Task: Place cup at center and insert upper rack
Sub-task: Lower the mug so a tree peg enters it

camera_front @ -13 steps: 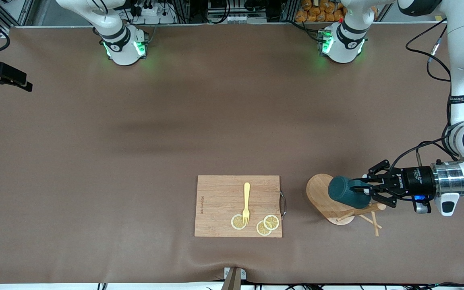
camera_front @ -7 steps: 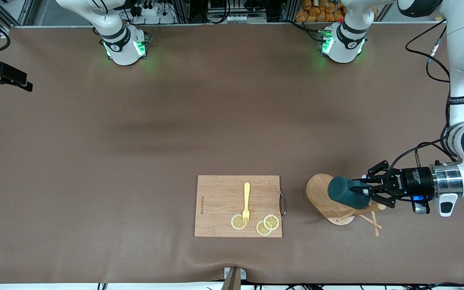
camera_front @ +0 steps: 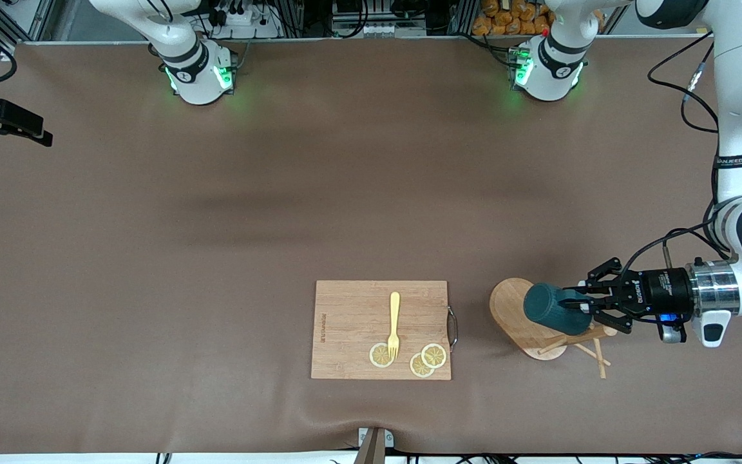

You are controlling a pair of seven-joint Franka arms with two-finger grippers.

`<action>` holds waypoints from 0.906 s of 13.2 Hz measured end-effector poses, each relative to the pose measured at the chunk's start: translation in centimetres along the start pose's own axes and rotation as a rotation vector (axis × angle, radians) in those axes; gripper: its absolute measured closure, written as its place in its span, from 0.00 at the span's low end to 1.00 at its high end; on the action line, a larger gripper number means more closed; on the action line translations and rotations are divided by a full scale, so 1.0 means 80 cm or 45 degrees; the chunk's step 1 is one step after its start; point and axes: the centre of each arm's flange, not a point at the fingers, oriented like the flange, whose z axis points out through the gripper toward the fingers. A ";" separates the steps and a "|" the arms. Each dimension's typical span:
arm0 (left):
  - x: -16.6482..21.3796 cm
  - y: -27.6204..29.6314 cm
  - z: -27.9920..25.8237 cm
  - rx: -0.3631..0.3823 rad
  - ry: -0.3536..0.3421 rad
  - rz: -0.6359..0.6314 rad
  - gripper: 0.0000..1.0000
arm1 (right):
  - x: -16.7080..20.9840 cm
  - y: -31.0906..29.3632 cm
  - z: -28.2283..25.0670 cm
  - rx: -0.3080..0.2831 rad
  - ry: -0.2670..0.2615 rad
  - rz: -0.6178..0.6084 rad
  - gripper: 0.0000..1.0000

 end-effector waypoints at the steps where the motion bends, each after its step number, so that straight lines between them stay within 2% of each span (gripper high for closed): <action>1: 0.000 0.000 0.000 -0.004 -0.005 -0.001 0.79 | 0.000 0.000 0.000 0.000 0.000 0.000 0.00; 12: 0.012 -0.003 -0.010 -0.020 -0.025 0.012 0.79 | 0.003 0.016 -0.004 0.000 0.039 0.033 0.00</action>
